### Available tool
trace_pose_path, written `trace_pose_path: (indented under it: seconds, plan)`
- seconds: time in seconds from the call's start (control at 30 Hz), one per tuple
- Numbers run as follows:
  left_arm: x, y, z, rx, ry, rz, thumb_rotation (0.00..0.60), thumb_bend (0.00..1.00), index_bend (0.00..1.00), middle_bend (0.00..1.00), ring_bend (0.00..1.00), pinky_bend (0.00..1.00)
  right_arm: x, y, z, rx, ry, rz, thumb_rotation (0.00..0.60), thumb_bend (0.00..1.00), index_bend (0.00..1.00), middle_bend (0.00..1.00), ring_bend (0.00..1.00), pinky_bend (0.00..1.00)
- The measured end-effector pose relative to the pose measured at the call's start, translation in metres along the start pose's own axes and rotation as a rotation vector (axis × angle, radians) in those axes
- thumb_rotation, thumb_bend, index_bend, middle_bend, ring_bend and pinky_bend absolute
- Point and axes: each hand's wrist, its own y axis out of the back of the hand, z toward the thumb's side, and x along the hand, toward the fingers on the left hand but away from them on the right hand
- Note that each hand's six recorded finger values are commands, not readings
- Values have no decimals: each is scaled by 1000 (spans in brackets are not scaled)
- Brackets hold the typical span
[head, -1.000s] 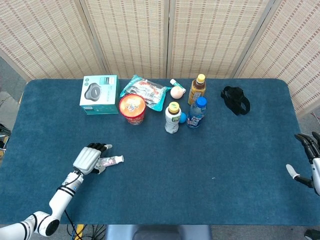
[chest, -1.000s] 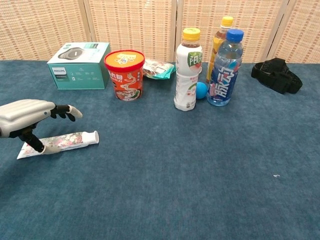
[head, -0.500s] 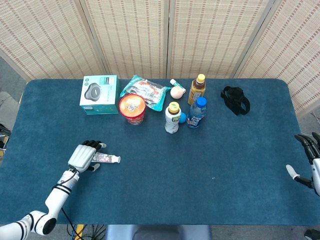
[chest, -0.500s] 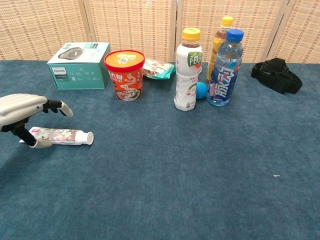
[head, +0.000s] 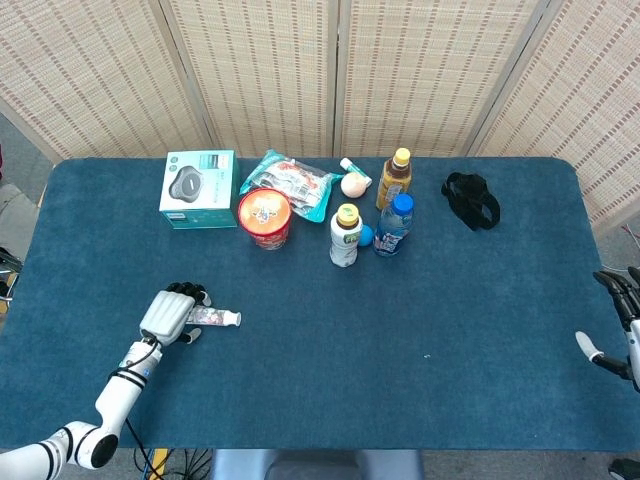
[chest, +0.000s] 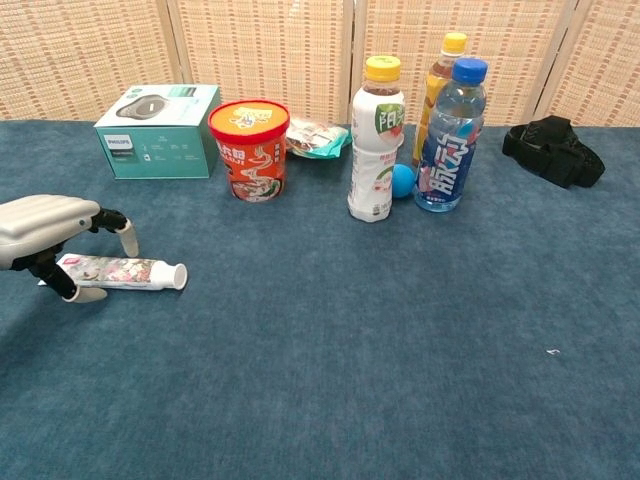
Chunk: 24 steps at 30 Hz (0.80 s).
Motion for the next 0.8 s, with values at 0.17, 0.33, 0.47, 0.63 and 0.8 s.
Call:
trace_pose_path:
  seconds: [0.17,0.33,0.47,0.63,0.8]
  plan:
    - [3,1,0,-4,2,3,600,245,410,281,198,190,0,0,0,-1,1,0,600,182,166,197,39,0]
    - [5,1,-1,-15,6,4,600,301,438,310,202,190,0,0,0,-1,1,1,600,181,166,197,39,0]
    - [7,0,-1,-20,8,1,600,322,447,320,206,189,1,0,0,-3,1,2,600,182,166,197,39,0]
    - [6,-3,-2,-18,7,-23,600,322,429,320,206,189,1,0,0,-4,1,1,600,181,166,198,39,0]
    - [7,-2,-3,-29,12,-21,600,323,460,351,229,189,1,0,0,-3,1,2,600,181,166,197,39,0]
